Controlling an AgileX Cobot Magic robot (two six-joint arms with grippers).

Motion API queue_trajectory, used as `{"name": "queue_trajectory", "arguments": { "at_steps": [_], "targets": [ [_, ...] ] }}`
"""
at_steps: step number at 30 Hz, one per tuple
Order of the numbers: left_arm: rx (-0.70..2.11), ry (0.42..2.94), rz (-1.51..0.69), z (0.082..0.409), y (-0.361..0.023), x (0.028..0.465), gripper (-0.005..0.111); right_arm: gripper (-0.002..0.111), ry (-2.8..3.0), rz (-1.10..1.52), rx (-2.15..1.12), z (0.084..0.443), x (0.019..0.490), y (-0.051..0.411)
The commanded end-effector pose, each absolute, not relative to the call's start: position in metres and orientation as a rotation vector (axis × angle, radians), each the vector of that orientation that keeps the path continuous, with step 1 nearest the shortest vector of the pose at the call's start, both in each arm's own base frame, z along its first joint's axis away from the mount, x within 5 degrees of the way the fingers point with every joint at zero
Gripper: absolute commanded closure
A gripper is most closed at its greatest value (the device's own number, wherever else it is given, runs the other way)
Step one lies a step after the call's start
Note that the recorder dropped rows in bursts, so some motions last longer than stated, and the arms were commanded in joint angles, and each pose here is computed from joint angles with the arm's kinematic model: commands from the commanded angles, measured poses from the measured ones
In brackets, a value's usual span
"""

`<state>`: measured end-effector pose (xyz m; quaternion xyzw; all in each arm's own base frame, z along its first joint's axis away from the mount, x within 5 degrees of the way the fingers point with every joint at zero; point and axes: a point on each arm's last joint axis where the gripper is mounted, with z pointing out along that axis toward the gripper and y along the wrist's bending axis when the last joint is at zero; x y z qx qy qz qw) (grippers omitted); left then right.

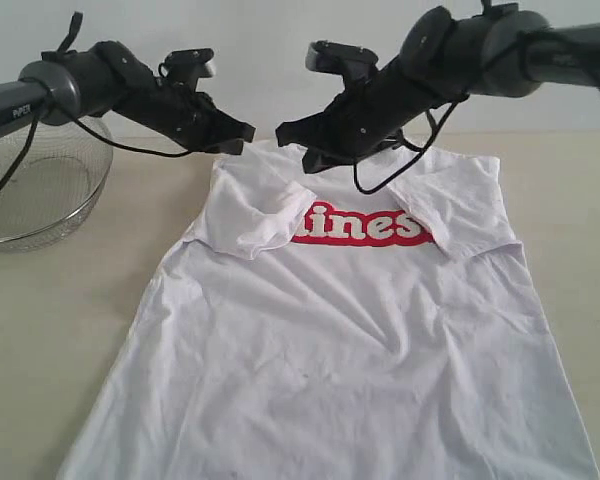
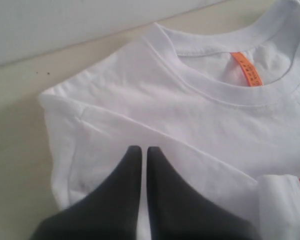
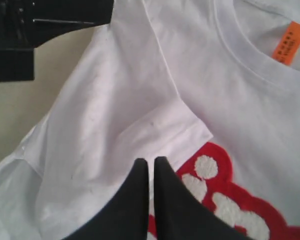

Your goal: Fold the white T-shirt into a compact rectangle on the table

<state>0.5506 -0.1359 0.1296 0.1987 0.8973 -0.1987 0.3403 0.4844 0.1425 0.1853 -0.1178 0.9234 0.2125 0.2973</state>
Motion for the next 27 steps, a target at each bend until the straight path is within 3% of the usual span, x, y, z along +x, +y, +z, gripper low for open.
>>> {"name": "queue_trajectory", "arguments": {
  "at_steps": [1,18,27],
  "targets": [
    [0.472,2.373,-0.56,0.107,-0.139,0.55,0.102,0.109,2.499,0.633,-0.328,0.17,0.504,0.149],
    [0.422,2.38,-0.533,0.094,-0.135,0.553,0.102,0.109,2.655,0.585,-0.33,0.105,0.526,0.15],
    [0.397,2.369,-0.517,0.095,-0.127,0.556,0.102,0.109,2.845,0.447,-0.389,0.099,0.512,0.14]
  ]
}}
